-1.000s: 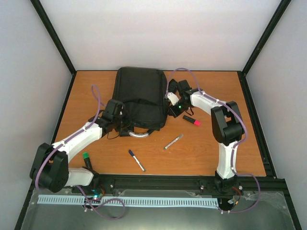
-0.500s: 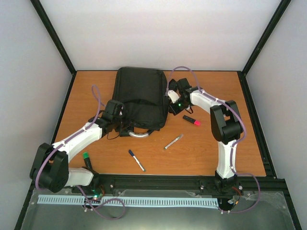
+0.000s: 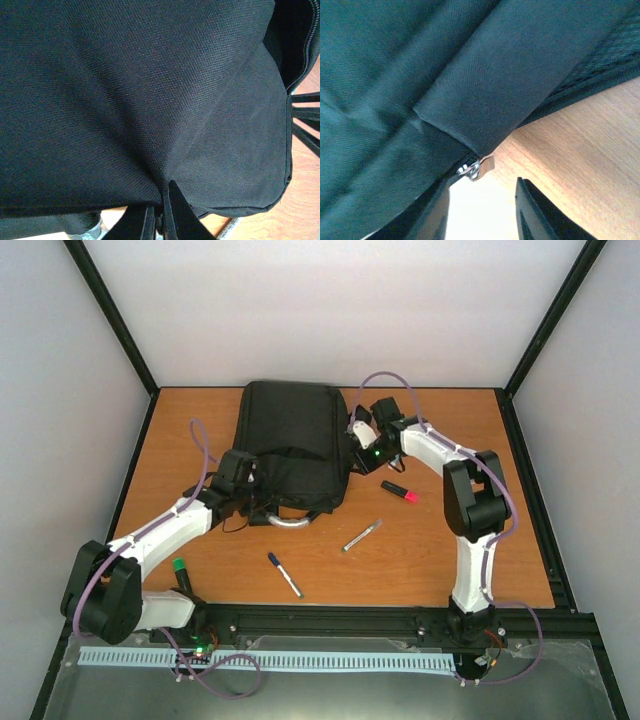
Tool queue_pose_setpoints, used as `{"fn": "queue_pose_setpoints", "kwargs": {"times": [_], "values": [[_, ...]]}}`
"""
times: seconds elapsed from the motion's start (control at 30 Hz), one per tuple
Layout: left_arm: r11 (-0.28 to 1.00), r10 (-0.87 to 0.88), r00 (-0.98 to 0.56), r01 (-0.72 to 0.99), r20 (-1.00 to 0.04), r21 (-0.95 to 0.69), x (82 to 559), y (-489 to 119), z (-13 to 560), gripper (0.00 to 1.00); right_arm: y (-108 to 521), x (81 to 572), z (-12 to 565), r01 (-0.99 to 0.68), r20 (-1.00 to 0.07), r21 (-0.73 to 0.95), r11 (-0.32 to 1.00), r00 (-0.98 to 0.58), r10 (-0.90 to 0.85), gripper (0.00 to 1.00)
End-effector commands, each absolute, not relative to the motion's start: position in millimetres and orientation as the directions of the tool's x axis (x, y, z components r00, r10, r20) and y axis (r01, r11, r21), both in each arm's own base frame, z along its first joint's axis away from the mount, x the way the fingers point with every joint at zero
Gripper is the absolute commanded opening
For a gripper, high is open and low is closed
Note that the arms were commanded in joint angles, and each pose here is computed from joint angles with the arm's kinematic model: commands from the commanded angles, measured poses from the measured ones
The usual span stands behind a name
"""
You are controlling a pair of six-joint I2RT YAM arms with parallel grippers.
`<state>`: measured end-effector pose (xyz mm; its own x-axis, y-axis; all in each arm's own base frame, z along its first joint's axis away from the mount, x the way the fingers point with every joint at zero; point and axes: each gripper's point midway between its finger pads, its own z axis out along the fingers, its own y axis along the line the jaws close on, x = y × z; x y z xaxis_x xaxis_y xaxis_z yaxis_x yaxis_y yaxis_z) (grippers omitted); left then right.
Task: Pack the student bag
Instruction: Zip the student bag at the center of the board.
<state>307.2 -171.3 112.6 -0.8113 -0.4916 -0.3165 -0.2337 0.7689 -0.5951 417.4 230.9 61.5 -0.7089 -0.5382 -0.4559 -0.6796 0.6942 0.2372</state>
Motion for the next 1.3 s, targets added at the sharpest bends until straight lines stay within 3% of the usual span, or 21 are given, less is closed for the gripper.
{"fn": "queue_pose_setpoints", "kwargs": {"times": [0.0, 0.03, 0.07, 0.1, 0.13, 0.27, 0.43, 0.6, 0.83, 1.1, 1.13, 1.17, 1.27], "values": [[0.748, -0.501, -0.800, -0.209, -0.329, -0.630, 309, -174, 126, 0.01, 237, 410, 141, -0.739, -0.602, 0.233, 0.633, -0.621, -0.503, 0.45], [0.745, -0.501, -0.801, -0.206, -0.329, -0.634, 309, -175, 127, 0.01, 239, 404, 151, -0.752, -0.616, 0.246, 0.611, -0.609, -0.501, 0.50], [0.745, -0.501, -0.801, -0.207, -0.327, -0.634, 309, -175, 126, 0.01, 240, 397, 162, -0.761, -0.622, 0.255, 0.596, -0.601, -0.502, 0.67], [0.745, -0.501, -0.801, -0.205, -0.328, -0.635, 310, -175, 126, 0.01, 239, 393, 170, -0.766, -0.629, 0.255, 0.590, -0.595, -0.500, 0.96], [0.744, -0.500, -0.802, -0.207, -0.325, -0.635, 310, -176, 126, 0.01, 238, 390, 176, -0.766, -0.636, 0.249, 0.592, -0.591, -0.497, 0.99], [0.743, -0.506, -0.803, -0.220, -0.315, -0.632, 308, -175, 120, 0.01, 215, 393, 195, -0.691, -0.658, 0.153, 0.706, -0.605, -0.449, 1.00], [0.729, -0.522, -0.801, -0.242, -0.293, -0.640, 303, -174, 111, 0.01, 204, 393, 201, -0.679, -0.634, 0.100, 0.727, -0.607, -0.480, 1.00], [0.712, -0.550, -0.787, -0.267, -0.279, -0.650, 302, -172, 103, 0.01, 190, 393, 216, -0.669, -0.718, 0.056, 0.741, -0.543, -0.436, 1.00], [0.731, -0.509, -0.811, -0.229, -0.290, -0.643, 293, -189, 99, 0.01, 180, 376, 234, -0.715, -0.762, 0.234, 0.658, -0.555, -0.333, 1.00], [0.765, -0.422, -0.862, -0.171, -0.283, -0.620, 279, -241, 87, 0.01, 174, 368, 241, -0.715, -0.785, 0.200, 0.670, -0.527, -0.327, 1.00], [0.766, -0.415, -0.865, -0.165, -0.282, -0.622, 277, -246, 87, 0.04, 174, 366, 243, -0.723, -0.785, 0.198, 0.661, -0.521, -0.335, 1.00], [0.764, -0.404, -0.871, -0.152, -0.282, -0.627, 275, -252, 90, 0.14, 174, 363, 244, -0.731, -0.778, 0.200, 0.652, -0.523, -0.347, 1.00], [0.775, -0.362, -0.884, -0.108, -0.296, -0.623, 269, -258, 100, 0.57, 173, 357, 237, -0.744, -0.743, 0.208, 0.635, -0.543, -0.392, 1.00]]}}
